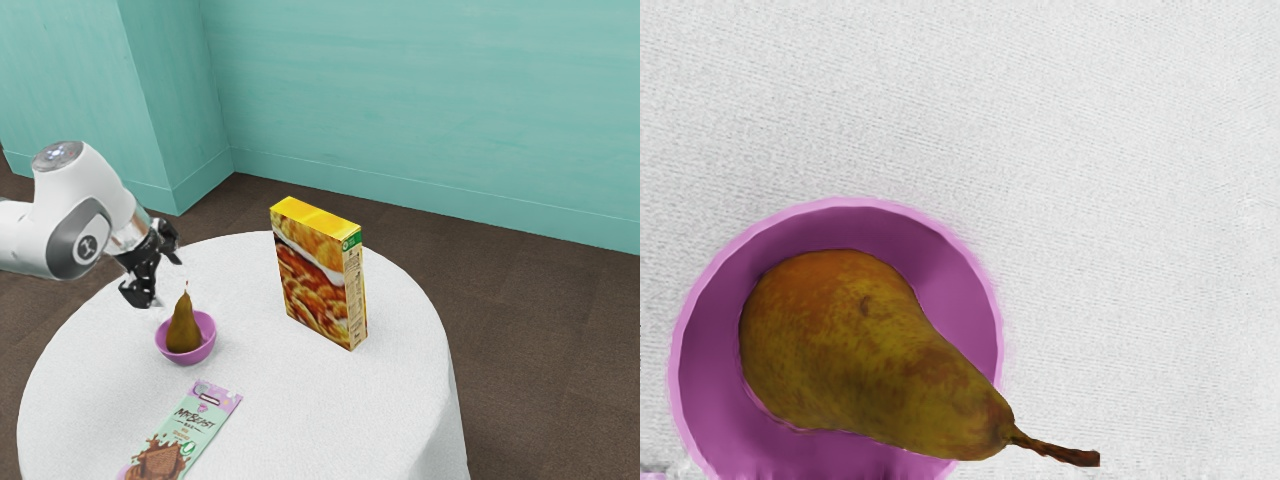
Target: Place the pear in the bowl.
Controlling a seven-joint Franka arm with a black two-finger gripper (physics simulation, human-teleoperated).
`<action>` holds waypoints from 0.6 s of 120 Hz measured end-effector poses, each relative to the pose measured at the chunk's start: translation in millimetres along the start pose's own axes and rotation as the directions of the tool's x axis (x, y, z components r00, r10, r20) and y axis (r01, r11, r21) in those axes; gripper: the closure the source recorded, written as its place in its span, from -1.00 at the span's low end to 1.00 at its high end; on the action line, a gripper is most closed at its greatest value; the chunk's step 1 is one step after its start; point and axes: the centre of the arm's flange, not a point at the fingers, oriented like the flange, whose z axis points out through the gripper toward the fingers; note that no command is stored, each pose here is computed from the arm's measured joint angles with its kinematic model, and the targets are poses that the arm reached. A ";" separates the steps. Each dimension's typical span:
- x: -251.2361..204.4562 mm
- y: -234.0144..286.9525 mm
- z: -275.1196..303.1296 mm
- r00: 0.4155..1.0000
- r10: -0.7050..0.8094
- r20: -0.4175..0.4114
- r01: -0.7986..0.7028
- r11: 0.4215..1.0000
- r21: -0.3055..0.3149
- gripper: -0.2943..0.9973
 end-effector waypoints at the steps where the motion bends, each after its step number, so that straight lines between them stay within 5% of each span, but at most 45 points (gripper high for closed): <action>1: -0.1 0.7 -7.8 1.000 0.004 0.003 -0.004 1.000 -0.007 -0.45; 18: -20.1 -0.6 -142.0 0.984 0.177 0.022 -0.173 0.977 -0.121 -0.48; 31: -40.0 55.9 -259.4 0.930 0.368 -0.007 -0.362 0.912 -0.191 -0.50; 53: -92.9 191.8 -279.4 0.725 0.689 0.002 -0.688 0.724 -0.048 -0.51; 72: -91.7 198.2 -261.4 0.536 0.836 0.115 -0.844 0.531 0.077 -0.51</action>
